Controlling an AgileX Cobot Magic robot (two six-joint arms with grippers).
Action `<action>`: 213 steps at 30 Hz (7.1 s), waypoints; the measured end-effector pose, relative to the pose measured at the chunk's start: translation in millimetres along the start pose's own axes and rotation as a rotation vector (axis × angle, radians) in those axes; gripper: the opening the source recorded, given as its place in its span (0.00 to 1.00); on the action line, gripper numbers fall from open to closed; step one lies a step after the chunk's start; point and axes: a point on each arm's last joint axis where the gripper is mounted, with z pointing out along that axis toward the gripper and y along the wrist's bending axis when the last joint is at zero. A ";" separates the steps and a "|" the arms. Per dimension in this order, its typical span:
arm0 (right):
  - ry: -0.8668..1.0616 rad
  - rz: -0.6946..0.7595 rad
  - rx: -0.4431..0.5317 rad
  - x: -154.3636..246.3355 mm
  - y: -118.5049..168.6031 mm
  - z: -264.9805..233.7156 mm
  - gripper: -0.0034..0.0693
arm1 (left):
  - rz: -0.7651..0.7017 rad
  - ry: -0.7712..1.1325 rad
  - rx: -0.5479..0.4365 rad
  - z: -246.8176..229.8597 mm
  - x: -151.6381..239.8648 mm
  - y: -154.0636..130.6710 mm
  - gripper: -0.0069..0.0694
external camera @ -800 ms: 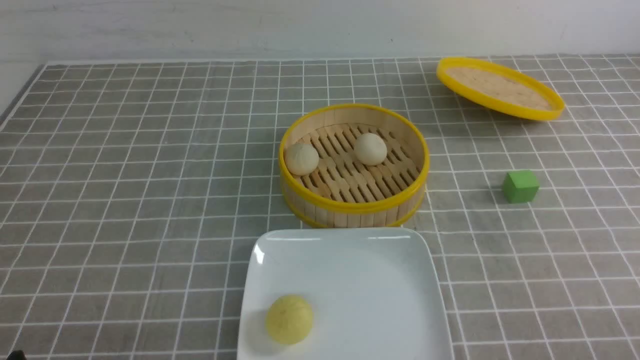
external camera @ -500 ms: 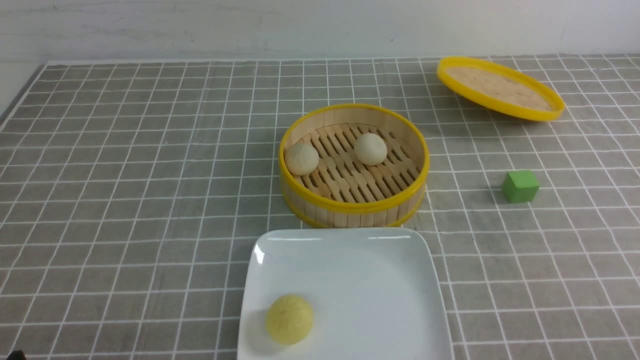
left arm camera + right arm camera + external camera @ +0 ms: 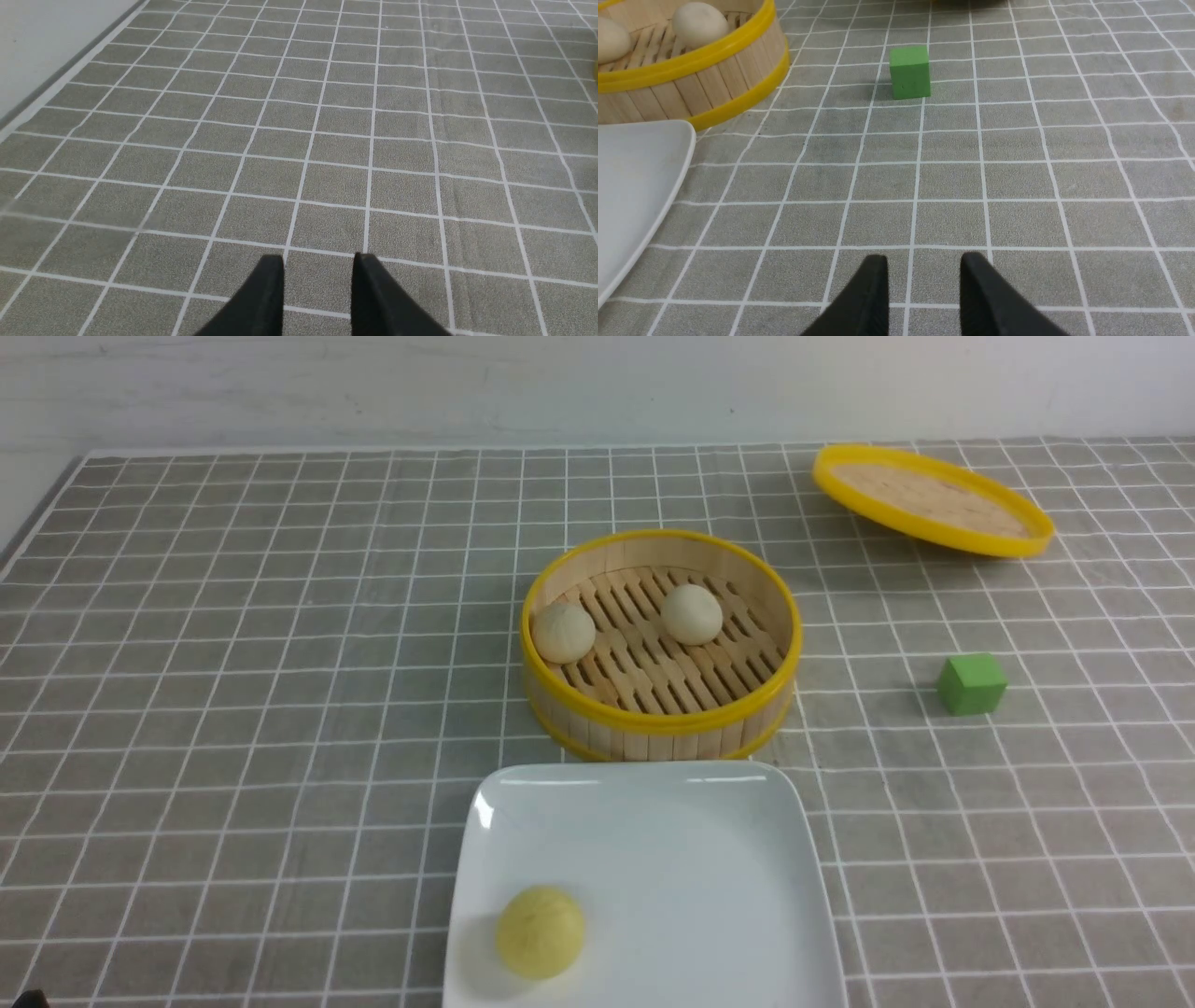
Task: Put the steamed buns into the plate on the grey tablecloth.
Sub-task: 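Reach toward a bun in the bamboo steamer with the right gripper, then move the steamed bun from the bamboo steamer onto the white plate with the right gripper, then reach into the bamboo steamer and grasp a bun with the left gripper, then carry the bun from the bamboo steamer to the plate with the left gripper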
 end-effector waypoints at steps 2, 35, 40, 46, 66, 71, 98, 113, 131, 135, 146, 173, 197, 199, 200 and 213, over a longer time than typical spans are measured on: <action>0.000 0.000 0.000 0.0 0.0 0.0 0.38 | 0.000 0.000 0.000 0.0 0.0 0.0 0.41; -0.022 0.917 -0.241 -8.9 17.8 -1.4 0.37 | -1.344 0.080 0.273 -2.8 -8.3 -21.9 0.40; -0.134 0.697 -0.248 -64.3 18.2 -18.4 0.19 | -1.091 -0.037 0.343 -19.6 -44.0 -22.8 0.28; 0.296 0.407 -0.181 -116.5 24.1 16.0 0.04 | -0.706 0.164 0.361 -33.9 -109.2 -35.3 0.09; 0.711 0.141 -0.612 -170.4 94.6 235.9 0.38 | -0.387 0.752 0.348 47.8 -115.4 -49.6 0.12; 0.698 0.039 -0.595 -188.0 122.1 286.5 0.57 | -0.389 0.739 0.344 48.7 -116.3 -49.3 0.18; 0.604 -0.174 -0.470 -201.6 149.8 337.9 0.08 | -0.389 0.698 0.330 51.5 -118.6 -47.9 0.46; 1.068 -0.096 -0.533 -130.1 162.7 212.3 0.10 | -0.387 0.698 0.328 51.7 -118.5 -47.7 0.46; 1.028 -0.211 -0.566 -173.1 172.5 202.9 0.52 | -0.294 0.798 0.418 127.8 -208.0 -66.5 0.47; 1.029 -0.243 -0.531 -195.7 152.1 181.3 0.17 | -0.215 0.813 0.480 150.8 -213.4 -96.0 0.50; 1.021 -0.246 -0.464 -187.7 117.5 118.8 0.03 | 0.040 0.804 0.595 249.6 -216.3 -215.3 0.64; 0.974 -0.244 -0.435 -166.0 109.9 115.9 0.03 | 0.333 0.785 0.452 339.5 -147.3 -272.2 0.49; 0.815 -0.247 -0.435 -187.3 101.3 92.4 0.05 | 0.293 0.757 0.614 166.7 -278.1 -217.6 0.12; 0.794 -0.248 -0.429 -192.1 97.0 81.7 0.05 | 0.305 0.812 0.623 159.6 -262.8 -217.5 0.12; 0.772 -0.242 -0.421 -196.8 92.2 69.7 0.05 | 0.324 0.888 0.636 154.7 -234.4 -221.8 0.12; 0.394 -0.133 -0.363 -188.1 37.7 -42.5 0.05 | 0.266 0.910 0.628 164.7 -105.4 -254.3 0.16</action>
